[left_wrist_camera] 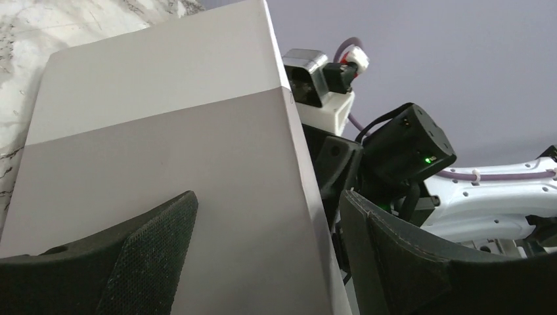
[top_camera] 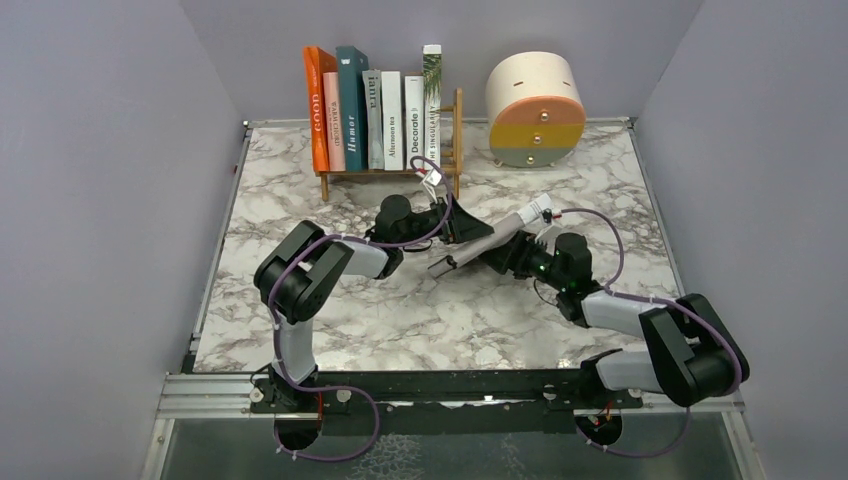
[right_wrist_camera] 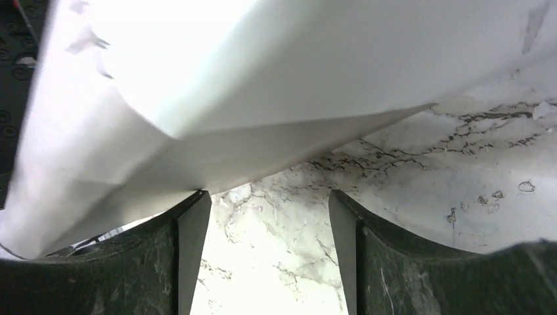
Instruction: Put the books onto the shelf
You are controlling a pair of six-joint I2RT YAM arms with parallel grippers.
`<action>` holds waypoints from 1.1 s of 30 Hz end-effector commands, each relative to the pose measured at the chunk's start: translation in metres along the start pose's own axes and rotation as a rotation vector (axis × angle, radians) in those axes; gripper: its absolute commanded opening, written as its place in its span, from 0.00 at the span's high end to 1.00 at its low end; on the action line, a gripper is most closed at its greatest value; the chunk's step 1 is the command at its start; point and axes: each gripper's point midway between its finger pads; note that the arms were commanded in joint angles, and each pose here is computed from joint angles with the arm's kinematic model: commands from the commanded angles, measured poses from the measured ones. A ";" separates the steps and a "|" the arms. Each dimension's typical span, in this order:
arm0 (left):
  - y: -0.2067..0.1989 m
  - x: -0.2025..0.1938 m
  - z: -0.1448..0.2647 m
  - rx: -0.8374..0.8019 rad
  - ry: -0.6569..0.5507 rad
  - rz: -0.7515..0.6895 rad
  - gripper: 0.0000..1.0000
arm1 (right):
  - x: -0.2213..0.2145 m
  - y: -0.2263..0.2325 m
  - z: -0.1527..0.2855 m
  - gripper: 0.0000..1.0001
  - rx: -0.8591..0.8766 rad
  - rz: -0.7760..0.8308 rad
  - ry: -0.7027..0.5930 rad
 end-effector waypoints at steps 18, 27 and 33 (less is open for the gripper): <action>0.000 -0.012 0.002 0.080 0.138 0.010 0.27 | 0.083 0.026 0.009 0.34 -0.042 0.183 -0.176; -0.016 -0.007 0.000 0.058 0.126 0.032 0.27 | 0.108 0.034 -0.003 0.34 -0.039 0.221 -0.180; -0.016 -0.007 -0.003 0.053 0.134 0.033 0.27 | 0.104 0.033 -0.015 0.34 -0.024 0.212 -0.141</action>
Point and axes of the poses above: each gripper's point midway between its finger pads, its own z axis back along the fingers, its own y axis along the line the jaws close on, x = y × z, and after that the axes turned 12 degrees about z, right-handed
